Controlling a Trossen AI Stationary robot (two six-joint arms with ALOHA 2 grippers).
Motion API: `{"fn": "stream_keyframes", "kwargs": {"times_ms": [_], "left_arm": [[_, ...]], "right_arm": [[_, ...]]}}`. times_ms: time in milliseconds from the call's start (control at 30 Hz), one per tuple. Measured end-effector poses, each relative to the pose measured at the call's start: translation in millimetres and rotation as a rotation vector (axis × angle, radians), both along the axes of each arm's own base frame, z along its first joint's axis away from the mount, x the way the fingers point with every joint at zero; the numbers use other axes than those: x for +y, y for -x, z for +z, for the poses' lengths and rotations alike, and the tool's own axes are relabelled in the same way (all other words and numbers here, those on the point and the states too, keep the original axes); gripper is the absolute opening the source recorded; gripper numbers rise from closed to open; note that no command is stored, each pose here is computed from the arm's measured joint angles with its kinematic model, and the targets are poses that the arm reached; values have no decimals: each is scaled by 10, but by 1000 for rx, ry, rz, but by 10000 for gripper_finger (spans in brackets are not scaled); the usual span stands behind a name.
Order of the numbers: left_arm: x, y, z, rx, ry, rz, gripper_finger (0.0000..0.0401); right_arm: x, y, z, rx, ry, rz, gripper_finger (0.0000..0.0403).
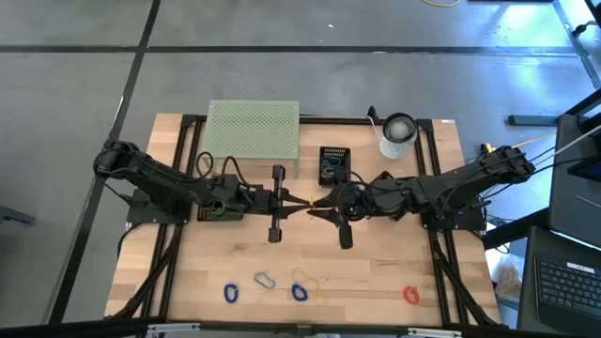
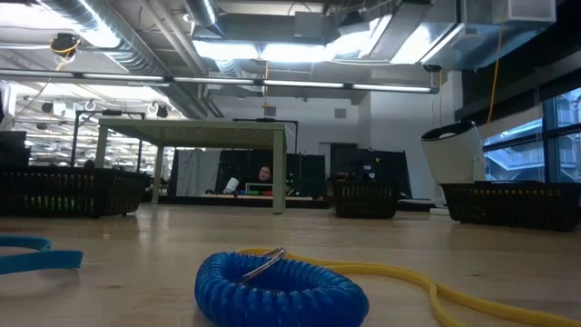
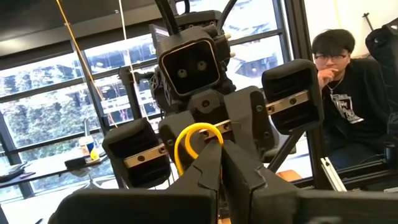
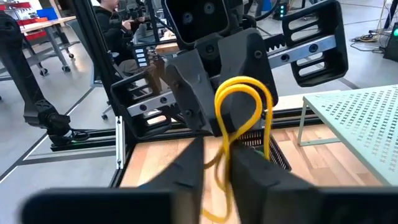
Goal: Pick & Place Office Desk Supplies
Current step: Put the yellow rubber band into the top black bin
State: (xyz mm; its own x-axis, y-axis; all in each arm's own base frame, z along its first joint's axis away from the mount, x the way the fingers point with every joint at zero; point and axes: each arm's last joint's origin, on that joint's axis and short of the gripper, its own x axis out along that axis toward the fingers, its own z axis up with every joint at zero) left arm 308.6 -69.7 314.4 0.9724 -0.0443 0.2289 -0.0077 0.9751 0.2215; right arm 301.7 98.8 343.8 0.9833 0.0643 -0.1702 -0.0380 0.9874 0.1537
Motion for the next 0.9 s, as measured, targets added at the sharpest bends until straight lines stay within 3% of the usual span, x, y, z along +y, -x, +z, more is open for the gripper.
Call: {"fn": "stream_keyframes", "kwargs": {"times_ms": [133, 567, 700, 900], "left_arm": [[0, 0, 0, 0, 0, 0, 3], [-10, 2, 0, 1, 33, -10, 7], [2, -1, -13, 17, 117, 18, 38], [-9, -9, -82, 105, 199, 16, 118]], "right_arm": [[1, 0, -1, 1, 0, 2, 11], [0, 1, -4, 6, -21, -2, 4], [-1, 1, -7, 8, -19, -5, 3], [-10, 10, -50, 52, -2, -2, 2]]}}
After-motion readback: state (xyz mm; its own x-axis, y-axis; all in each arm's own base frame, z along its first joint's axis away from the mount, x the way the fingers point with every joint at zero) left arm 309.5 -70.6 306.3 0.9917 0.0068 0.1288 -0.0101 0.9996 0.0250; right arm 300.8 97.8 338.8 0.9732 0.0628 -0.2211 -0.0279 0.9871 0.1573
